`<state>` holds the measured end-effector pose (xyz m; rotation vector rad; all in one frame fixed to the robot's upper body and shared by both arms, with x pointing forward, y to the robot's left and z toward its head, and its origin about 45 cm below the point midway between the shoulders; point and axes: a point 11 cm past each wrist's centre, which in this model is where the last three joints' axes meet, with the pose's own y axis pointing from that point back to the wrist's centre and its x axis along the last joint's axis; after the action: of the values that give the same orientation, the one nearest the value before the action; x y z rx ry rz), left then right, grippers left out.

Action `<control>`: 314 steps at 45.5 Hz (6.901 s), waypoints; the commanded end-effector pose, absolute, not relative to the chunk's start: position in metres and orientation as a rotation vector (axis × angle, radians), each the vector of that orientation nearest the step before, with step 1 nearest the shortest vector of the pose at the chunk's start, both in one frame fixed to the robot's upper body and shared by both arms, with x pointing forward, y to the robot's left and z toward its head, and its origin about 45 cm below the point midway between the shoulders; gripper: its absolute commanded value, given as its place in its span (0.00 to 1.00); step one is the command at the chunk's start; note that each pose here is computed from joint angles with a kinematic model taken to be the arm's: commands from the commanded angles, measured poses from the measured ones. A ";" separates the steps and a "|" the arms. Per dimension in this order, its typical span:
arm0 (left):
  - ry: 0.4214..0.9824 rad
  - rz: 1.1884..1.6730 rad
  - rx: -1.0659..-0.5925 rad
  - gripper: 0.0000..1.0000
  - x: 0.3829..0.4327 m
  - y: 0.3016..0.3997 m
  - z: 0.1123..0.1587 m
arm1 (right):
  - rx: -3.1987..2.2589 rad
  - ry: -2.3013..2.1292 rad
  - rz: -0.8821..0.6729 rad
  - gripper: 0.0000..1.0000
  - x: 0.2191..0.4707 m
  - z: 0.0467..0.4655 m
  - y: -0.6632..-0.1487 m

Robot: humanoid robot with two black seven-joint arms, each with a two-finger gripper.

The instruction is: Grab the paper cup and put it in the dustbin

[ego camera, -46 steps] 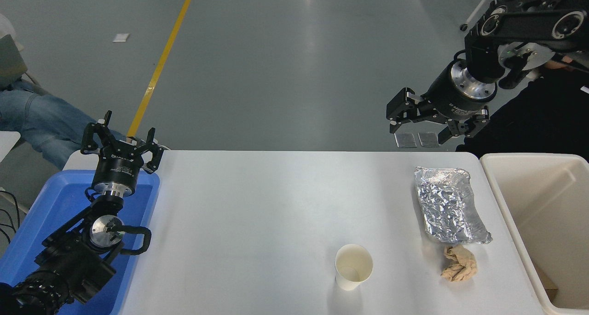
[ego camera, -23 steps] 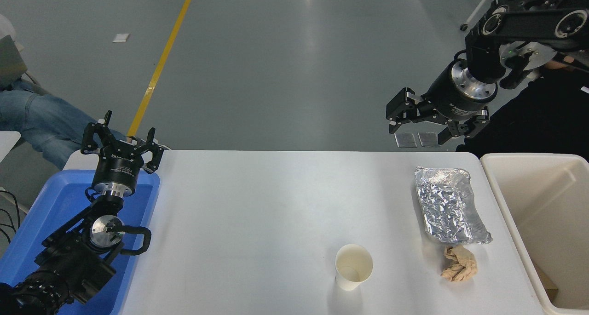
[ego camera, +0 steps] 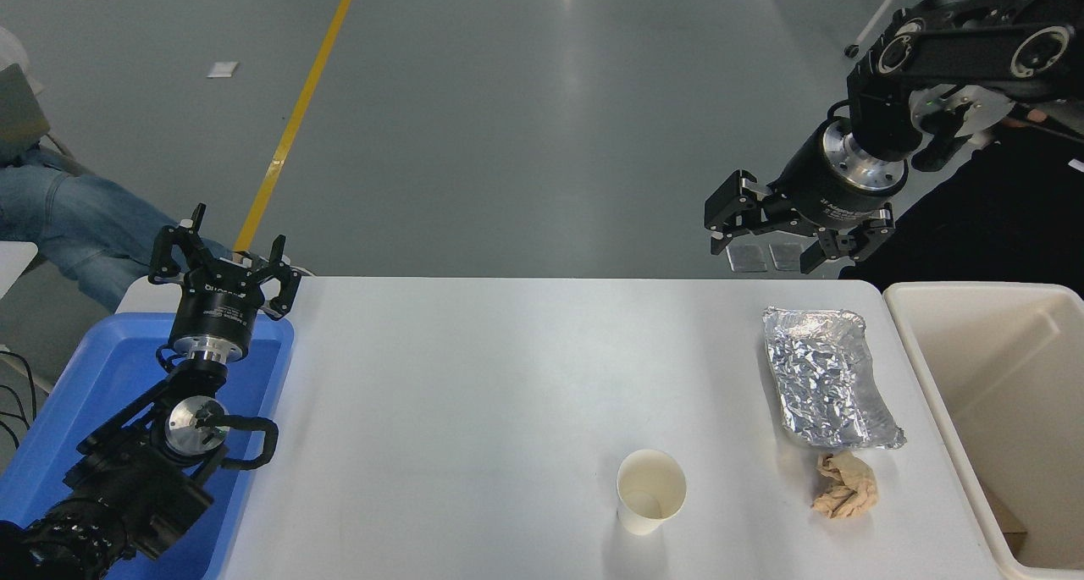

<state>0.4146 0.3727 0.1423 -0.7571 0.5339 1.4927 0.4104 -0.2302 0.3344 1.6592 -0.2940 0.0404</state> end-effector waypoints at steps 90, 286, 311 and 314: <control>0.534 1.493 -0.757 0.99 0.4145 0.3730 0.1424 | 1.625 0.179 -0.107 0.00 0.307 0.112 -0.179; 0.533 1.492 -0.758 0.99 0.4151 0.3729 0.1431 | 1.554 -0.822 0.188 1.00 0.489 0.256 -0.265; 0.533 1.494 -0.758 0.99 0.4145 0.3732 0.1426 | 1.524 -0.208 0.112 1.00 0.389 0.318 -0.201; 0.534 1.492 -0.755 0.99 0.4145 0.3728 0.1423 | 1.520 -0.148 0.083 1.00 0.371 0.317 -0.202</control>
<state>0.4145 0.3731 0.1424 -0.7566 0.5335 1.4932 0.4297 -0.2107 0.2996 1.5508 -0.3856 0.1386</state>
